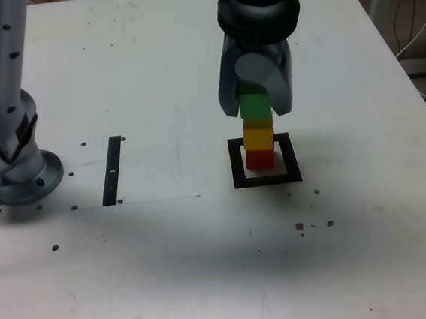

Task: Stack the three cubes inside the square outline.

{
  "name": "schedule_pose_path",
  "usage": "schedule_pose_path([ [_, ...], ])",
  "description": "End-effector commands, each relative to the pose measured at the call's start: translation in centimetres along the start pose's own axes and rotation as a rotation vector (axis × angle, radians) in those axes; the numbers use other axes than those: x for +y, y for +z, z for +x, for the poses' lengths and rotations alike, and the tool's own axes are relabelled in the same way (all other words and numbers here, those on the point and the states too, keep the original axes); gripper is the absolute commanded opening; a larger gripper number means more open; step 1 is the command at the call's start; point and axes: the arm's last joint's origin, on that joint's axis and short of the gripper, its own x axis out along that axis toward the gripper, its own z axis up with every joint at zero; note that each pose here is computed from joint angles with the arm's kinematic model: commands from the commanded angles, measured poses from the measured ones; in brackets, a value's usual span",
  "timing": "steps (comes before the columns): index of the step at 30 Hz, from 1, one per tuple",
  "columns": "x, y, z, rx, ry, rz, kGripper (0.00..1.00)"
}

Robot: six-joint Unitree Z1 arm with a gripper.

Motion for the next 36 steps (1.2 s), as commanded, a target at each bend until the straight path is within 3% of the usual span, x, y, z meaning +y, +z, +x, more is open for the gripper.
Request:
schedule_pose_path([
  [1,0.0,-0.1,0.0,0.011,-0.002,0.005,0.19],
  [10,0.0,0.2,0.5,0.022,-0.003,0.018,0.36],
  [19,0.0,0.6,0.9,0.024,-0.003,0.020,0.38],
  [24,-0.1,0.7,1.3,0.035,-0.004,0.020,0.44],
  [27,-0.1,0.7,1.4,0.038,-0.005,0.021,0.54],
  [33,0.0,0.6,1.3,0.036,-0.006,0.034,0.94],
  [36,0.0,0.5,1.3,0.039,-0.006,0.036,0.99],
])
